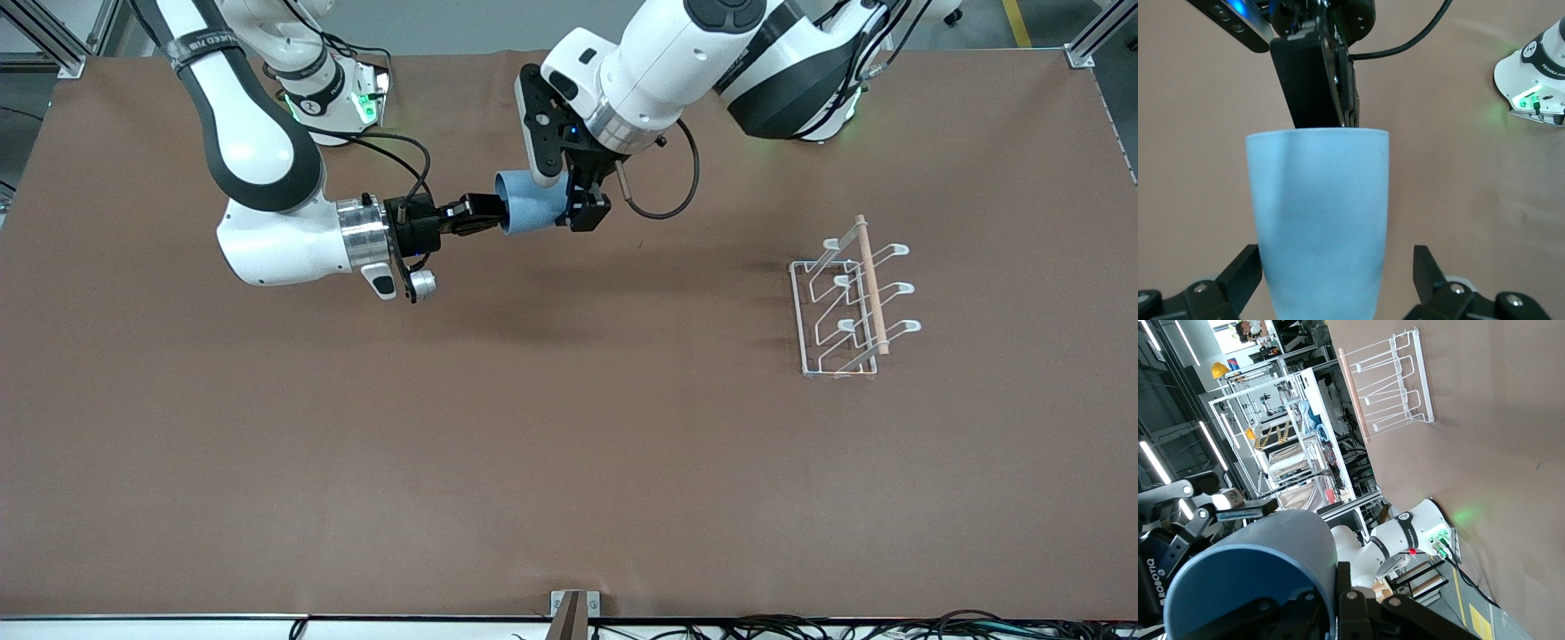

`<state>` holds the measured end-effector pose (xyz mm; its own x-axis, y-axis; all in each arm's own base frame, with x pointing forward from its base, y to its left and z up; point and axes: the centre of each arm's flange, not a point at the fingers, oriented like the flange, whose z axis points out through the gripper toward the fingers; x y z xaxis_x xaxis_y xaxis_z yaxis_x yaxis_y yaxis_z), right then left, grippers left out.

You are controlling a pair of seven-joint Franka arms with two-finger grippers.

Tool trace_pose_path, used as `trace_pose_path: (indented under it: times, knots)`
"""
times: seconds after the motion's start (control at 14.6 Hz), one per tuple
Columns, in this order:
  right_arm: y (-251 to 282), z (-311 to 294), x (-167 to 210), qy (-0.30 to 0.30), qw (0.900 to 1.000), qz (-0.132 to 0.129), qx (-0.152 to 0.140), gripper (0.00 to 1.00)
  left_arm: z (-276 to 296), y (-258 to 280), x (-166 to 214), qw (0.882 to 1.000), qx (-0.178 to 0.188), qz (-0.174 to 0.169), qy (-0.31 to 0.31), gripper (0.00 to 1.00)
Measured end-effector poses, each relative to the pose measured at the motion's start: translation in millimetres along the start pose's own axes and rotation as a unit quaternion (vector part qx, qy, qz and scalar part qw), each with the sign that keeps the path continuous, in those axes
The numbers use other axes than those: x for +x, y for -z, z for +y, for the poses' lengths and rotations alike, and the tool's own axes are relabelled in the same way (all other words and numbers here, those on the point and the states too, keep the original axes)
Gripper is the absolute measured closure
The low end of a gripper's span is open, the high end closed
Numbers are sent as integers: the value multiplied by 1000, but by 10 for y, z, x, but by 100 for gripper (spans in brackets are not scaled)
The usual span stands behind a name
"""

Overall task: Hang cup on cup holder
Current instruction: 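Grasp the cup's base with the left gripper, then open the right gripper and withdraw while the left gripper carries the cup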

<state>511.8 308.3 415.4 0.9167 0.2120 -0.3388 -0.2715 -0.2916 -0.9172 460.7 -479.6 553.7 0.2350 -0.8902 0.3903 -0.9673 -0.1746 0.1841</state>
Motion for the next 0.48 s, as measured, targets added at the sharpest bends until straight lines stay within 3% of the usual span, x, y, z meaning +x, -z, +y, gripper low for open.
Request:
trace_pose_path:
  times: [0.41,0.48]
  knots:
    - [0,0,1,0,1000,1,0,95,-47,-145,52,1000,0,14,1,3]
    - [-1,0,1,0,1000,1,0,95,-53,-141,58,1000,3,17,1,10]
